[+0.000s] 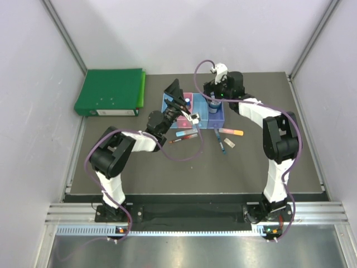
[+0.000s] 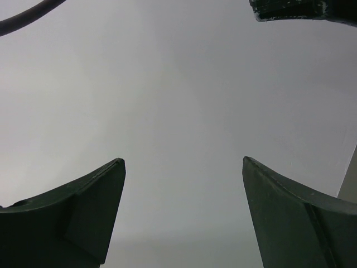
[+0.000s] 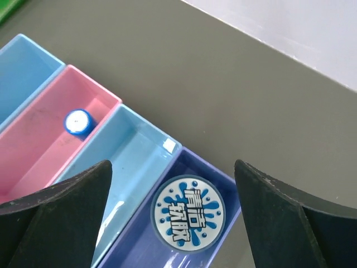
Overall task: Sort the stationery into containers
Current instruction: Place the stationery in the storage box, then pick up the stationery from the center of the board.
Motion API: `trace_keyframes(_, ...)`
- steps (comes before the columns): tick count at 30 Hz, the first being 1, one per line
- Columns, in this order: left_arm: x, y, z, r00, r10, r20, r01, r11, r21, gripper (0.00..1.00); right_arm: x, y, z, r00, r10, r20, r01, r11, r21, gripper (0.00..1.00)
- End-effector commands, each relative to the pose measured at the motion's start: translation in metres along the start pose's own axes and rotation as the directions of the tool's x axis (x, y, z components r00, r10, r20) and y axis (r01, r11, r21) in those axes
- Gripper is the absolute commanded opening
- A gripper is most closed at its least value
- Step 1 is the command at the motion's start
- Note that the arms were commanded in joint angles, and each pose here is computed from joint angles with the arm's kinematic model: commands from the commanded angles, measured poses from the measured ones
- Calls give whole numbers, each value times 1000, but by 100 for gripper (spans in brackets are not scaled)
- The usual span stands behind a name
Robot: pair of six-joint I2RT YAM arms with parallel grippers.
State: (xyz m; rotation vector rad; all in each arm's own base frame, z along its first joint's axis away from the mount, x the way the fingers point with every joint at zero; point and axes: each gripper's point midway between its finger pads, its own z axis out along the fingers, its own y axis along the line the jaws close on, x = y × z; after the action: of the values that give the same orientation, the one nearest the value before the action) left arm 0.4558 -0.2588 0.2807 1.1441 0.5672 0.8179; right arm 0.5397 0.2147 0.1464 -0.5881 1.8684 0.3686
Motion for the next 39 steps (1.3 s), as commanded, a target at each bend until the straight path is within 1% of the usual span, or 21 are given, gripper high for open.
trace_keyframes(1, 3, 68, -12, 995, -99, 4, 99, 991, -95, 90, -95, 19, -34, 980, -127, 152, 143, 985, -100, 91)
trace_keyframes(2, 3, 61, -17, 992, -126, 4, 126, 991, -43, 91, -95, 22, -40, 981, -140, 131, 157, 980, -124, 94)
trace_keyframes(3, -2, 77, -22, 987, -157, 23, 157, 987, -30, 92, -108, 24, -52, 975, -168, 144, 188, 972, -138, 97)
trace_keyframes(4, -3, 74, -25, 974, -224, 25, 224, 974, 19, 94, -102, 28, -60, 971, -215, 110, 232, 957, -176, 100)
trace_keyframes(5, -5, 39, -33, 966, -258, -13, 255, 947, 197, 94, -102, 31, -67, 967, -237, 98, 252, 946, -204, 100)
trace_keyframes(6, -14, 54, -39, 957, -291, 24, 278, 935, 221, 97, -115, 32, -77, 956, -270, 113, 289, 932, -218, 99)
trace_keyframes(7, -16, 48, -46, 940, -342, 10, 326, 905, 274, 99, -116, 30, -84, 946, -308, 106, 325, 916, -237, 100)
trace_keyframes(8, -20, 32, -61, 934, -357, -19, 335, 855, 396, 99, -101, 33, -94, 951, -305, 38, 303, 908, -289, 99)
trace_keyframes(9, -26, 27, -67, 920, -390, -25, 361, 824, 437, 99, -108, 29, -103, 937, -346, 44, 343, 891, -296, 100)
trace_keyframes(10, -27, 18, -76, 917, -398, -42, 366, 792, 488, 99, -96, 30, -112, 940, -341, -12, 318, 890, -327, 100)
trace_keyframes(12, -29, 9, -91, 900, -427, -89, 403, 735, 546, 99, -94, 28, -126, 920, -391, -24, 358, 864, -355, 100)
trace_keyframes(14, -31, 6, -100, 893, -437, -104, 412, 704, 579, 99, -81, 28, -140, 916, -391, -93, 332, 867, -372, 100)
trace_keyframes(16, -36, -7, -114, 881, -454, -134, 426, 638, 641, 99, -67, 27, -149, 901, -409, -144, 329, 861, -389, 100)
trace_keyframes(20, -41, -24, -135, 883, -450, -134, 406, 588, 700, 99, -44, 21, -158, 891, -402, -211, 316, 883, -347, 100)
trace_keyframes(21, -42, -27, -137, 889, -442, -123, 391, 590, 707, 99, -21, 21, -158, 881, -403, -250, 301, 883, -362, 100)
trace_keyframes(23, -42, -35, -144, 897, -426, -115, 371, 586, 721, 99, -11, 14, -164, 865, -429, -260, 335, 880, -337, 99)
trace_keyframes(24, -41, -36, -144, 901, -420, -113, 366, 592, 718, 99, 10, 15, -166, 849, -445, -285, 336, 871, -358, 98)
trace_keyframes(26, -38, -36, -143, 903, -414, -118, 368, 602, 708, 99, 23, 12, -172, 828, -470, -307, 356, 862, -360, 97)
trace_keyframes(30, -30, -27, -133, 906, -404, -126, 381, 650, 658, 99, 74, 15, -178, 786, -480, -390, 322, 856, -406, 95)
trace_keyframes(33, -21, -12, -120, 910, -396, -122, 389, 715, 581, 99, 94, 19, -176, 781, -467, -415, 291, 860, -420, 92)
trace_keyframes(39, -13, 2, -111, 920, -373, -121, 379, 767, 519, 99, 123, 20, -165, 777, -439, -452, 246, 872, -423, 89)
